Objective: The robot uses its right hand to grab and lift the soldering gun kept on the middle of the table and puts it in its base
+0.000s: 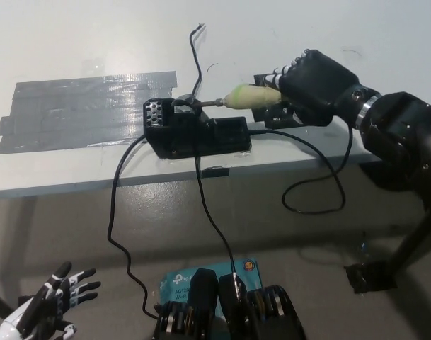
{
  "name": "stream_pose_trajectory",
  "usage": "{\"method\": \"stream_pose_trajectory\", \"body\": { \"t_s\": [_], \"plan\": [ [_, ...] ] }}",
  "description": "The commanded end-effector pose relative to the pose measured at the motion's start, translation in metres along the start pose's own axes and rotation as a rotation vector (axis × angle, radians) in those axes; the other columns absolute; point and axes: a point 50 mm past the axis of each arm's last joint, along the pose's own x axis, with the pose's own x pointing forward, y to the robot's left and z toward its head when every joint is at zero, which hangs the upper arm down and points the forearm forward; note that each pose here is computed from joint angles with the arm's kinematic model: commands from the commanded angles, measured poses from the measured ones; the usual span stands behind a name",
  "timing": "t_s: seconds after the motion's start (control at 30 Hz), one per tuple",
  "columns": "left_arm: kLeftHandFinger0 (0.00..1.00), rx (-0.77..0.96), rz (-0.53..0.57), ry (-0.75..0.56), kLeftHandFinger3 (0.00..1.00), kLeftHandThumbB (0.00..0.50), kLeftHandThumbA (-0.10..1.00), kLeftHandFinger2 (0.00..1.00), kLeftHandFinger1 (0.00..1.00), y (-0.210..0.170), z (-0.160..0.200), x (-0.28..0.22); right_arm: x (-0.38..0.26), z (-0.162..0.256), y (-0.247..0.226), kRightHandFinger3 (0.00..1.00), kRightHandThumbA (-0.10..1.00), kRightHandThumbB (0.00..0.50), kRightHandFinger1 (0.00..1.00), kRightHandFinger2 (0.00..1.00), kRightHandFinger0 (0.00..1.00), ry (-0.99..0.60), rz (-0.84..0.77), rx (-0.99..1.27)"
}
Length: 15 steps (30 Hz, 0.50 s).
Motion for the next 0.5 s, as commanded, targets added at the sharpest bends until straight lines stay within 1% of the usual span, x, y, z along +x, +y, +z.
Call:
{"method": "stream_pose_trajectory", "body": {
  "t_s": [0.0, 0.03, 0.07, 0.1, 0.13, 0.17, 0.2, 0.23, 0.27, 0.3, 0.37, 0.4, 0.43, 0.47],
  "plan": [
    [1.0, 0.045, -0.009, -0.033, 1.0, 0.279, 1.0, 1.0, 1.0, 0.003, 0.013, -0.003, 0.009, -0.003, -0.031, 0.23, -0.1, 0.08, 0.1, 0.54, 0.0, -0.032, -0.094, -0.087],
    [1.0, 0.047, -0.011, -0.028, 1.0, 0.281, 1.0, 1.0, 1.0, 0.003, 0.013, -0.003, 0.01, -0.002, -0.031, 0.27, -0.1, 0.107, 0.1, 0.55, 0.0, -0.037, -0.089, -0.092],
    [1.0, 0.047, -0.012, -0.028, 1.0, 0.281, 1.0, 1.0, 1.0, 0.003, 0.013, -0.003, 0.009, -0.002, -0.03, 0.28, -0.1, 0.108, 0.1, 0.55, 0.0, -0.036, -0.089, -0.092],
    [1.0, 0.052, -0.012, -0.031, 1.0, 0.267, 1.0, 1.0, 1.0, 0.002, 0.014, -0.003, 0.012, 0.001, -0.031, 0.32, -0.1, 0.202, 0.07, 0.51, 0.0, -0.071, -0.093, -0.153],
    [1.0, 0.053, -0.013, -0.032, 1.0, 0.267, 1.0, 1.0, 1.0, 0.002, 0.014, -0.004, 0.013, 0.002, -0.031, 0.32, -0.1, 0.209, 0.05, 0.5, 0.0, -0.075, -0.084, -0.154],
    [1.0, 0.054, -0.015, -0.03, 1.0, 0.28, 1.0, 1.0, 1.0, 0.002, 0.015, -0.003, 0.014, 0.003, -0.032, 0.32, -0.1, 0.231, 0.05, 0.5, 0.0, -0.077, -0.077, -0.166],
    [1.0, 0.054, -0.016, -0.029, 1.0, 0.281, 1.0, 1.0, 1.0, 0.002, 0.015, -0.003, 0.013, 0.002, -0.032, 0.32, -0.1, 0.233, 0.03, 0.48, 0.0, -0.077, -0.077, -0.168],
    [1.0, 0.06, -0.018, -0.03, 1.0, 0.27, 1.0, 1.0, 1.0, 0.002, 0.016, -0.003, 0.017, 0.003, -0.03, 0.33, -0.1, 0.23, 0.01, 0.46, 0.0, -0.081, -0.071, -0.184],
    [1.0, 0.049, -0.019, -0.03, 1.0, 0.236, 1.0, 1.0, 1.0, 0.002, 0.016, -0.003, 0.02, 0.004, -0.03, 0.37, -0.09, 0.189, 0.01, 0.46, 0.0, -0.068, -0.056, -0.172],
    [1.0, 0.049, -0.02, -0.031, 1.0, 0.233, 1.0, 1.0, 1.0, 0.002, 0.017, -0.003, 0.02, 0.003, -0.03, 0.37, -0.09, 0.187, 0.01, 0.46, 0.0, -0.068, -0.057, -0.173],
    [1.0, 0.047, -0.017, -0.031, 1.0, 0.222, 1.0, 1.0, 1.0, 0.001, 0.017, -0.002, 0.021, 0.003, -0.03, 0.41, -0.07, 0.182, 0.01, 0.45, 0.0, -0.065, -0.044, -0.17],
    [1.0, 0.052, -0.016, -0.034, 1.0, 0.223, 1.0, 1.0, 1.0, 0.001, 0.019, -0.003, 0.027, 0.004, -0.032, 0.45, 0.0, 0.167, 0.0, 0.39, 0.0, -0.071, -0.043, -0.183],
    [1.0, 0.052, -0.016, -0.034, 1.0, 0.222, 1.0, 1.0, 1.0, 0.001, 0.019, -0.003, 0.028, 0.003, -0.032, 0.46, 0.02, 0.163, 0.0, 0.37, 0.0, -0.07, -0.04, -0.188],
    [1.0, 0.055, -0.018, -0.035, 1.0, 0.238, 1.0, 1.0, 1.0, 0.001, 0.019, -0.003, 0.029, 0.003, -0.035, 0.4, -0.02, 0.217, 0.0, 0.3, 0.0, -0.093, -0.077, -0.22]
  ]
}}
